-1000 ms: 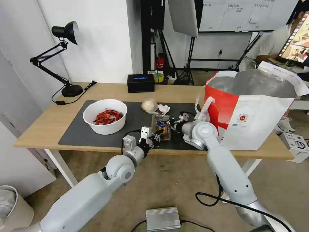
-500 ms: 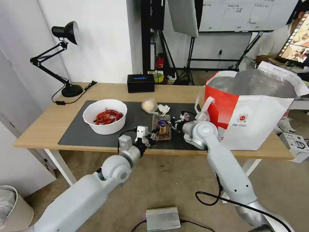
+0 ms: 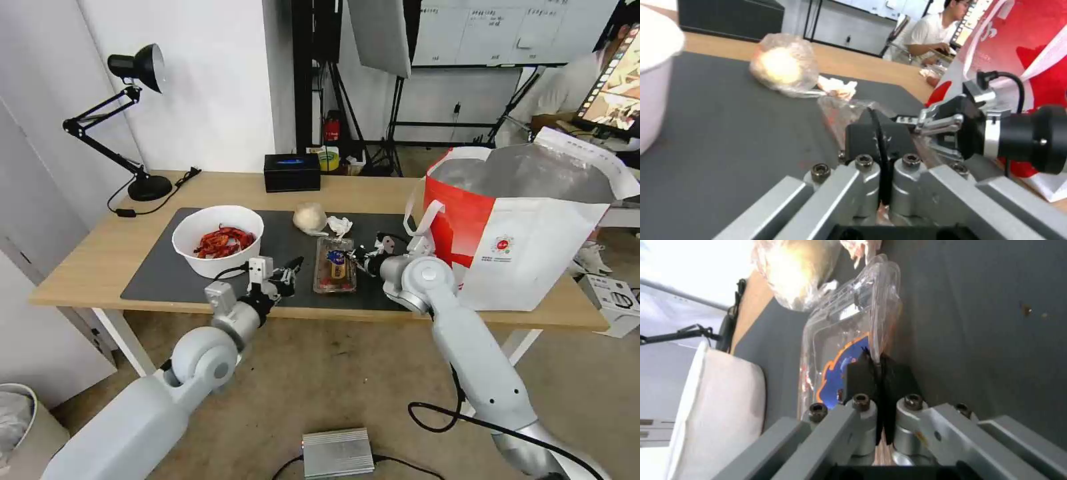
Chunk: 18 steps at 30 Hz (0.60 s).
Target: Pick up the trash from the table and place it into the takeout bag.
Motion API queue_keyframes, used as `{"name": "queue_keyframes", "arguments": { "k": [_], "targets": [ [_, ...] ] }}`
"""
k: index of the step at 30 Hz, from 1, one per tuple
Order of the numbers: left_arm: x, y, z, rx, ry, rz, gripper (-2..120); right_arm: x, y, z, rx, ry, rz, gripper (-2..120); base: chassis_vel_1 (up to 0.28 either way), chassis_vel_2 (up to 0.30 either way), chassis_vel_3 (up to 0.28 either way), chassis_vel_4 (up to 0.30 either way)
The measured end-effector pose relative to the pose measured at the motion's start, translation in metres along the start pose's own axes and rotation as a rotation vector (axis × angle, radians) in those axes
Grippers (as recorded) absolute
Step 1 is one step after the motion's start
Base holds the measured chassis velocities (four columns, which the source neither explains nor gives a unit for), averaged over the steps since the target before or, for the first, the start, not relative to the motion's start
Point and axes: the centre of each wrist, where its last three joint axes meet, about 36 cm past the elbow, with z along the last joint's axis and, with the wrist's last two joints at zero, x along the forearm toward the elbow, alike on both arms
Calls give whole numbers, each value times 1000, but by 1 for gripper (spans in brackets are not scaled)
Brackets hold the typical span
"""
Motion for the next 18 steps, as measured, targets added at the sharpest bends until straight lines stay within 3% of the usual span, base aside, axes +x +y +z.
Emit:
{"name": "queue_keyframes", "arguments": {
  "k": [6,12,13,18],
  "targets": [
    [14,2,3,-12,-6,-44,0,8,-1,0,8,-9,-25,0,0,0,0,0],
    [33,-3,1,-20,-30,-70,27,30,6,4,79,-57,-76,0,0,0,0,0],
    [33,-3,1,-20,-30,-70,27,30,6,4,79,-57,-76,0,0,0,0,0],
    [45,-5,6,-21,-30,-88,46,50,14,11,170,-154,-141,0,0,0,0,0]
  ]
}}
